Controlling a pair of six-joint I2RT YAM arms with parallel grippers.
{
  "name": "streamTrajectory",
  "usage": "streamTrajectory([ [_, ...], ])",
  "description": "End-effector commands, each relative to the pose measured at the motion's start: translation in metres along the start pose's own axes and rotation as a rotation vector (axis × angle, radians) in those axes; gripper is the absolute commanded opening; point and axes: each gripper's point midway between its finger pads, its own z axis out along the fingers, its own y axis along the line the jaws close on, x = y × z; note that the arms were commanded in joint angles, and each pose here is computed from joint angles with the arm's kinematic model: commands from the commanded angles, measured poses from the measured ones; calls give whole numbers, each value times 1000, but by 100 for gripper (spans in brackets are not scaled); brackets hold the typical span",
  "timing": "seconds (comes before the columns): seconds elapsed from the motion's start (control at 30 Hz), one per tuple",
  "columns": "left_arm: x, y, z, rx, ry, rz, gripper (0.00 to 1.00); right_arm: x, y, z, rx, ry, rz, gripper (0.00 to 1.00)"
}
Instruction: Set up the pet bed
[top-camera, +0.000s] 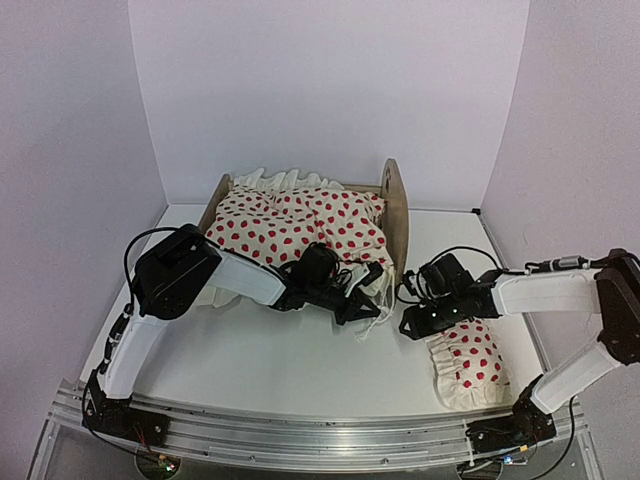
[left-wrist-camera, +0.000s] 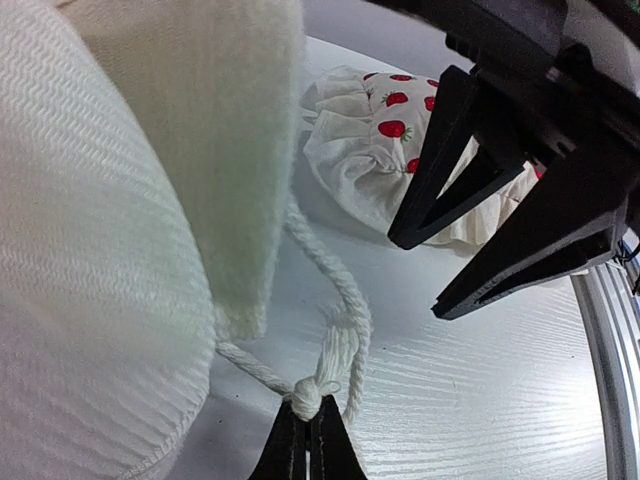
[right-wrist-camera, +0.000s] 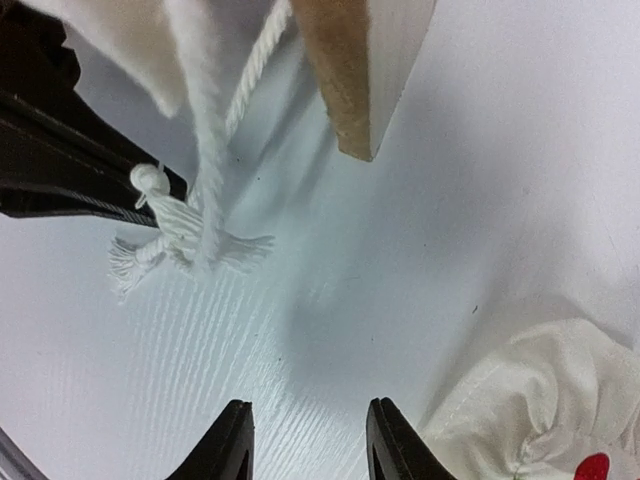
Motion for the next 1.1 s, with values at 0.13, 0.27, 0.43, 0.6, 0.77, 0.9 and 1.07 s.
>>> streamTrajectory([
  [0.13,-4,7,1,-17,-6,19,0,-47,4,15,-1,-306,-201,41],
  [0.27,-6,11,3,-28,-9,21,0,-59,5,22,12,-354,-230,42],
  [0.43,-7,14,6,-34,-10,30,0,-67,10,25,-7,-386,-241,43],
  [0.6,-6,16,8,-35,-5,29,0,-77,17,21,-31,-425,-253,44],
  [0.77,-7,16,10,-30,-4,26,0,-79,16,24,-21,-423,-254,38],
  [0.9,-8,17,10,-32,-5,24,0,-77,17,29,-30,-409,-256,21],
  [1.07,-5,17,10,-30,6,16,0,-78,20,24,-45,-414,-260,9],
])
